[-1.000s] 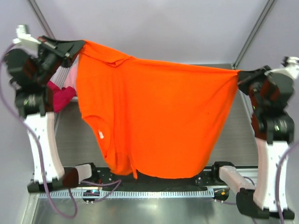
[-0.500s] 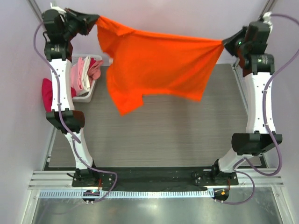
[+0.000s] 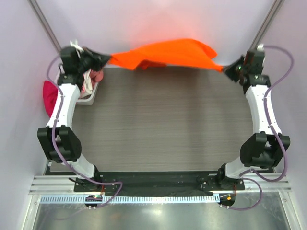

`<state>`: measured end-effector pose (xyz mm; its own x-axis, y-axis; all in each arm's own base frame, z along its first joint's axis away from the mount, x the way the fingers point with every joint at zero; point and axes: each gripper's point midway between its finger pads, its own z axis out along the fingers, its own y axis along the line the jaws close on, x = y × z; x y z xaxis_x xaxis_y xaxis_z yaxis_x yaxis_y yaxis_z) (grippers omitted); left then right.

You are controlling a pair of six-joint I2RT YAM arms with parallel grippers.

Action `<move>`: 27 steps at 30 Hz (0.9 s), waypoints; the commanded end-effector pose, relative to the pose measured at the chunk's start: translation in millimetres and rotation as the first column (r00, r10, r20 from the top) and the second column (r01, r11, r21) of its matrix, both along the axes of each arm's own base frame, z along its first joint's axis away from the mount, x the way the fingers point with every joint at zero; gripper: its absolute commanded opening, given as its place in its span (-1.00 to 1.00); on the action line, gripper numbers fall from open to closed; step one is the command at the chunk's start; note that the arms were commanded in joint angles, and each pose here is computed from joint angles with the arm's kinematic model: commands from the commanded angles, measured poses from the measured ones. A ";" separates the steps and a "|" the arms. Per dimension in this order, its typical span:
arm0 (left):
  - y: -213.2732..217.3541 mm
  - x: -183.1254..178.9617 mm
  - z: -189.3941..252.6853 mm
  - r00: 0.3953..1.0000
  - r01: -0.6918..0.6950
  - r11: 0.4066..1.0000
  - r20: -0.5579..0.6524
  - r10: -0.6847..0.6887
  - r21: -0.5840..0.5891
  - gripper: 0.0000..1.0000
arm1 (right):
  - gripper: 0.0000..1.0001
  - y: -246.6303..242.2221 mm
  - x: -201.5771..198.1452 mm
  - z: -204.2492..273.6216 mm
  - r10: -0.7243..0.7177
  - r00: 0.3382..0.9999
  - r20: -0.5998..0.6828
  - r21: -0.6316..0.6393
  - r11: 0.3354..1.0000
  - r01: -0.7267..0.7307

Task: Fold and stack the t-shirts
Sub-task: Flatten the tshirt out

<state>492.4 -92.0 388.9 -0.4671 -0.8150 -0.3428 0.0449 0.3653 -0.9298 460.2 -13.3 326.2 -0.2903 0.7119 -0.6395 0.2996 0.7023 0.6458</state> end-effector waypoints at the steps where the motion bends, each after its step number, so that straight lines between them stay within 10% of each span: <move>1: -16.3 -27.5 -59.0 0.998 0.041 0.995 -0.046 -0.036 0.096 -1.00 | -0.98 -11.6 -24.3 -32.5 -0.030 0.999 -0.016 0.048 0.998 0.030; 11: -11.7 -161.4 -207.4 0.968 0.049 0.985 -0.251 -0.006 0.164 -1.00 | -0.98 -19.9 -128.5 -173.0 -0.090 0.966 -0.241 0.024 0.995 0.099; 27: -7.8 -271.2 -250.2 0.953 -0.003 0.990 -0.299 0.045 0.139 -1.00 | -0.98 -12.6 -235.1 -223.9 -0.232 0.930 -0.286 0.011 0.969 0.245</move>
<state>223.5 -103.9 135.0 -0.5683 -0.7691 -0.2925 -0.2284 0.4890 -0.8419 231.4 -19.3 98.8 -0.3086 0.8047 -0.5072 0.6026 0.5780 0.5503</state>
